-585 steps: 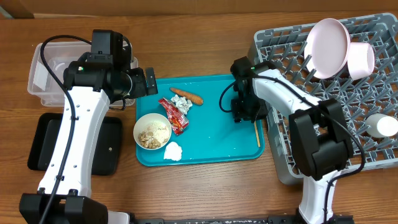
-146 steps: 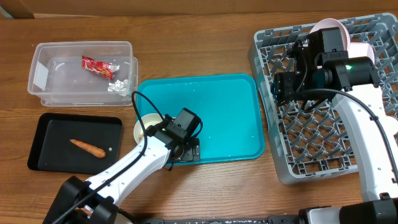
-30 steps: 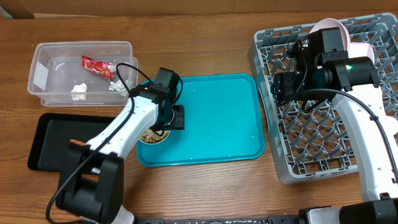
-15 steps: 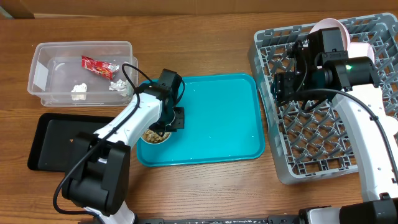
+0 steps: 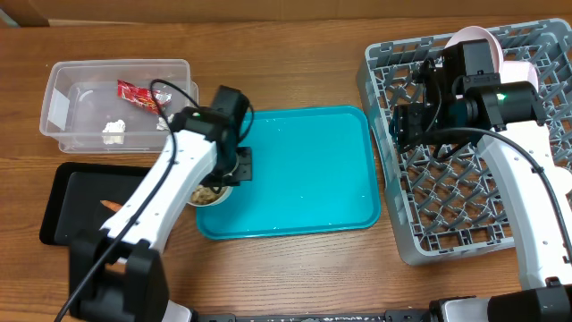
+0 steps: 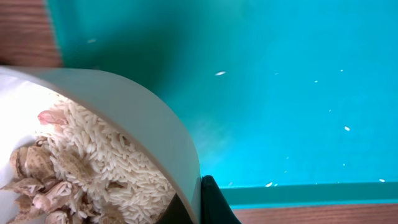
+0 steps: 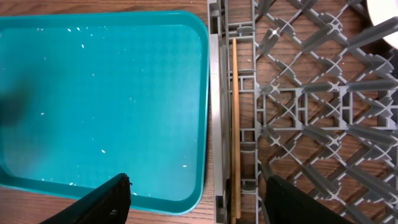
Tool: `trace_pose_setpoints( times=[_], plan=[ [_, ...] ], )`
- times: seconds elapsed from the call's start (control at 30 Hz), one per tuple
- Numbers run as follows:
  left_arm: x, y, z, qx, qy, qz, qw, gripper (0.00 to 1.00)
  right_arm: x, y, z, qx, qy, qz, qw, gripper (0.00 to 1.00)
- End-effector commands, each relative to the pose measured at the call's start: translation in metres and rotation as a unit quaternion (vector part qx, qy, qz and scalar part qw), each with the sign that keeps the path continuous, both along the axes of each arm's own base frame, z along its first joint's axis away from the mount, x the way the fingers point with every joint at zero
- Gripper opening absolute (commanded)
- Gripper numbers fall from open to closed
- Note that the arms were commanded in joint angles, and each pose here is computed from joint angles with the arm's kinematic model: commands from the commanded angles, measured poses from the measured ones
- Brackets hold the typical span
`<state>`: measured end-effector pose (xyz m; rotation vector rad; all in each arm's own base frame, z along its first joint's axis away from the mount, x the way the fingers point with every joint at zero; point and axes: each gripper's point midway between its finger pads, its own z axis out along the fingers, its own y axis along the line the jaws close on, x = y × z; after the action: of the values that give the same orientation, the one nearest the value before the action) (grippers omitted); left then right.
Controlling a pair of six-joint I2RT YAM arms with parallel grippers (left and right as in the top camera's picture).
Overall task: Sort waste into correct bins and load items into the dishwasher
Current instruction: 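Grip the rim of the white food bowl with the left gripper, then carry the bowl over the black tray and tip out the scraps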
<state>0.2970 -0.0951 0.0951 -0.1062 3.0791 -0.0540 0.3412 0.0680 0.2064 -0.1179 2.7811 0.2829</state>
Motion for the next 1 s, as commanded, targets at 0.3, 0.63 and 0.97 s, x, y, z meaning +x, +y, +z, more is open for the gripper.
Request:
trace_pose_setpoints(
  times=[0.3,0.63,0.97],
  plan=[
    [0.017,0.056,0.027,-0.117,-0.026,0.066,0.991,0.04,0.001,-0.001,0.002,0.0,-0.004,-0.001,1.0,0.72],
    [0.014,0.087,0.039,-0.308,-0.075,0.072,0.946,0.04,0.001,-0.001,0.002,-0.001,-0.004,0.001,1.0,0.72],
    [0.008,0.129,0.052,-0.416,-0.16,0.13,0.886,0.04,0.001,-0.001,0.002,-0.001,-0.004,0.001,1.0,0.72]
  ],
)
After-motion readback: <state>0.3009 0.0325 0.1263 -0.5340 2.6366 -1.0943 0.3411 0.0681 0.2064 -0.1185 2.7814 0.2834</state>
